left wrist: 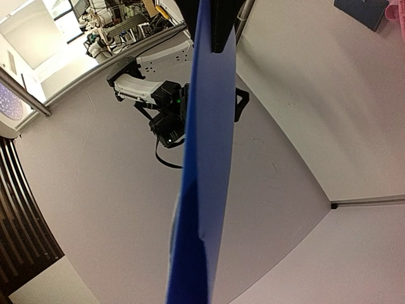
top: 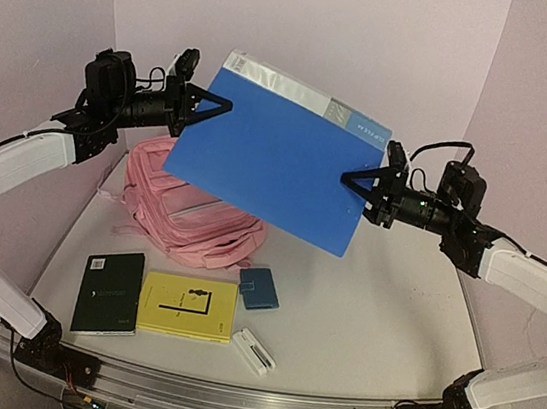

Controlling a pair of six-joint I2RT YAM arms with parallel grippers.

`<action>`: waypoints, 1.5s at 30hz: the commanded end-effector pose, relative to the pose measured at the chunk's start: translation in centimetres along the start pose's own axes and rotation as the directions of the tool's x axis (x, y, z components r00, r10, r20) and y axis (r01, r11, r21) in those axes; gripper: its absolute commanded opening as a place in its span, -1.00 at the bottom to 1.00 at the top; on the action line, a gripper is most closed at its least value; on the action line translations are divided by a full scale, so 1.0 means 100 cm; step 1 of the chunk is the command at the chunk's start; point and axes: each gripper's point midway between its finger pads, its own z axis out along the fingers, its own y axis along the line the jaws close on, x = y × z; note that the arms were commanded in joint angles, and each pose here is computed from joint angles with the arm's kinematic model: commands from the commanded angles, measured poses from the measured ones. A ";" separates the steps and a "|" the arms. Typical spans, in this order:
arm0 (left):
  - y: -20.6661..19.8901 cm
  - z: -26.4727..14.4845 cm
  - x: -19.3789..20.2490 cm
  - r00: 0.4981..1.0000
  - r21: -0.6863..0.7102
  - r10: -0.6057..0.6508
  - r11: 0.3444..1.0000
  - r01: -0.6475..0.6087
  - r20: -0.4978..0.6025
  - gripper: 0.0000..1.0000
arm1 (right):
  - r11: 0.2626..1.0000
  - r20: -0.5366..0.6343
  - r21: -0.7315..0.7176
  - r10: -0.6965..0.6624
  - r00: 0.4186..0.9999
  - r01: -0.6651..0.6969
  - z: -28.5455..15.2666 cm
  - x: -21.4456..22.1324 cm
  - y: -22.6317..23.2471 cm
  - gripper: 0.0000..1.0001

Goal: Pack the student bag
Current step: Pick up the files from the center of the board.

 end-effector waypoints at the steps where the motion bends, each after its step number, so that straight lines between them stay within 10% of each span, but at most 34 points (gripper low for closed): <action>1: -0.023 -0.003 0.000 0.999 0.055 0.046 0.997 -0.046 0.003 -1.00 | 0.969 0.045 -0.239 -0.047 0.998 0.056 -0.008 -0.010 0.062 -0.16; 13: 0.012 -0.002 0.001 0.999 -0.068 -0.031 0.997 0.032 0.012 -0.97 | 0.944 0.114 -0.323 -0.035 0.993 0.070 -0.031 -0.010 0.089 -1.00; 21: 0.096 -0.016 0.033 0.997 -0.394 -0.057 0.918 0.036 -0.042 0.31 | 0.998 0.244 -0.051 -0.033 0.969 0.046 -0.031 -0.028 0.040 -1.00; 25: 0.152 -0.039 0.061 0.992 -0.612 -0.041 0.790 -0.040 -0.118 0.56 | 0.968 0.257 0.251 -0.060 0.964 -0.007 -0.035 -0.030 -0.016 -1.00; 30: 0.200 -0.040 0.110 0.952 -0.737 -0.031 0.640 -0.216 -0.306 0.62 | 0.838 0.273 0.533 -0.038 0.961 -0.118 -0.054 -0.024 -0.079 -1.00; 39: 0.261 -0.012 0.160 0.834 -0.760 -0.032 0.433 -0.485 -0.550 0.58 | 0.784 0.318 0.591 -0.014 0.948 -0.187 -0.066 -0.019 -0.100 -1.00; 45: 0.290 -0.014 0.163 0.810 -0.779 -0.073 0.337 -0.529 -0.582 0.17 | 0.777 0.322 0.601 -0.019 0.947 -0.189 -0.071 -0.017 -0.100 -1.00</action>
